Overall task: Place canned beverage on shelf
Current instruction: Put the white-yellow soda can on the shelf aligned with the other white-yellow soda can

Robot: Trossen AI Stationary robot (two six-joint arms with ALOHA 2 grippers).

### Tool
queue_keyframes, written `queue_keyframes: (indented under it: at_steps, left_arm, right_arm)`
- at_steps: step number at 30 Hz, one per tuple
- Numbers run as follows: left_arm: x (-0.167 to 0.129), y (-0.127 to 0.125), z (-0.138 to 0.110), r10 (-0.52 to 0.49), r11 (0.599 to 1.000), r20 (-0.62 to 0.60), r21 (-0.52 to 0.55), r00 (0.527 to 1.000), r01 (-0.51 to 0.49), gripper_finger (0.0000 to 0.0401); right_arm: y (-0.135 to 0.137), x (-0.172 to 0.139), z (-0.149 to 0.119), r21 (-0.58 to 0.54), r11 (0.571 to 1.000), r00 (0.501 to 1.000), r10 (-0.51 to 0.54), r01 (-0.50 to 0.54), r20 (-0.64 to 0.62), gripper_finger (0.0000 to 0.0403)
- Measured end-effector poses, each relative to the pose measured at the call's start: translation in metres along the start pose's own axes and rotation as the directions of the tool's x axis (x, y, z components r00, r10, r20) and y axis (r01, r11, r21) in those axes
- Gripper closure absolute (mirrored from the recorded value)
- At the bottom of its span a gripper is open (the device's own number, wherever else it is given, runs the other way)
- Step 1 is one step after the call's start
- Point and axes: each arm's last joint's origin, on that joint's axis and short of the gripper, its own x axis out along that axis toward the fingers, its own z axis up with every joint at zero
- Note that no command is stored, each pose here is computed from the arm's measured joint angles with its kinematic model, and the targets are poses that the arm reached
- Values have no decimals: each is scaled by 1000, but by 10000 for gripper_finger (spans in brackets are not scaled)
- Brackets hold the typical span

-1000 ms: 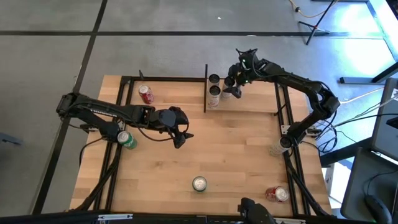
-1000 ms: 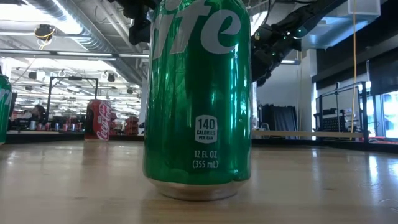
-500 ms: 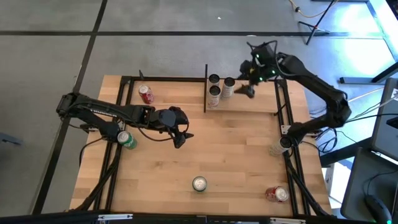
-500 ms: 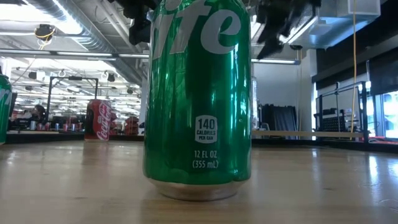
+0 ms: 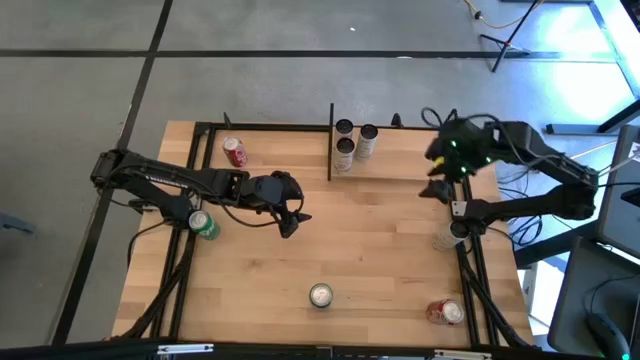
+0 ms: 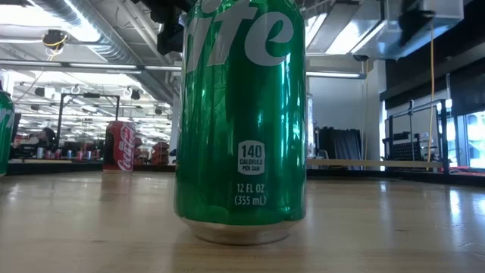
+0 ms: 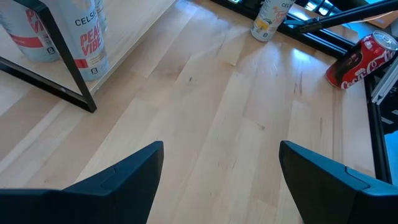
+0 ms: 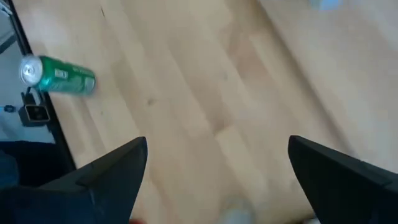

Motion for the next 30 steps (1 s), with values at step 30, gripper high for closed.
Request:
queue_keyframes:
  at_steps: [30]
  left_arm:
    - [0, 0, 0, -3, 1000, -2, 27, 1000, 3, 94]
  right_arm:
    - [7, 93, -92, 256, 888, 817, -194, 381, -543, 29]
